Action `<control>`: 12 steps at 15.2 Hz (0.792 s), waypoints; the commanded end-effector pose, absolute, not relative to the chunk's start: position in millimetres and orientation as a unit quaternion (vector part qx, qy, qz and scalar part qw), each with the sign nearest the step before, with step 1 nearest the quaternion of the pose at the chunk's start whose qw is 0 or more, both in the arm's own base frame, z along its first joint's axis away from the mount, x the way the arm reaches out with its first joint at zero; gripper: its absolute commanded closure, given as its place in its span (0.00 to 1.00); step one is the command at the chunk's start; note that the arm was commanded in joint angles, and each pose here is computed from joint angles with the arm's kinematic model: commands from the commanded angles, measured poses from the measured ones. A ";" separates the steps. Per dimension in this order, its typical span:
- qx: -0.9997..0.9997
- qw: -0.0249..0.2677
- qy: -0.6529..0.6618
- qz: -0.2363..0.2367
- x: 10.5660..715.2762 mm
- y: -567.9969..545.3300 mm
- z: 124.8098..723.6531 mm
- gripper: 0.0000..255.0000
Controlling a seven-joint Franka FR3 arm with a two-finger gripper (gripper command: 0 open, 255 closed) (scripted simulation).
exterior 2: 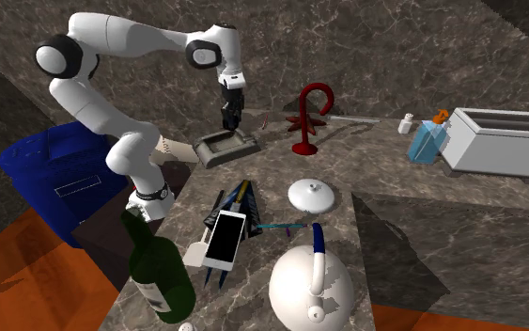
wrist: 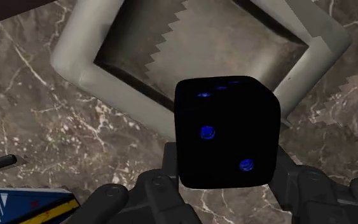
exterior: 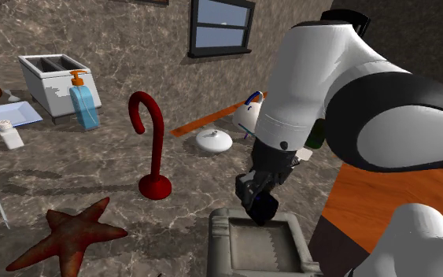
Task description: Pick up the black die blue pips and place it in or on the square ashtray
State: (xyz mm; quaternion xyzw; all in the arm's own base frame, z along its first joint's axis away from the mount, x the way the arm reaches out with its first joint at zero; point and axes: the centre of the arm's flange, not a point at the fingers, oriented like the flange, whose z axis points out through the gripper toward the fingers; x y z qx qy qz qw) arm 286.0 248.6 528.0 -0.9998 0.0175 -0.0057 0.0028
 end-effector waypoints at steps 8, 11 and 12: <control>-1.000 0.003 0.018 -0.006 235.6 245.4 500.6 1.00; -1.000 0.003 0.018 -0.006 235.6 245.4 484.8 1.00; -1.000 0.003 0.018 -0.006 235.6 245.4 479.5 1.00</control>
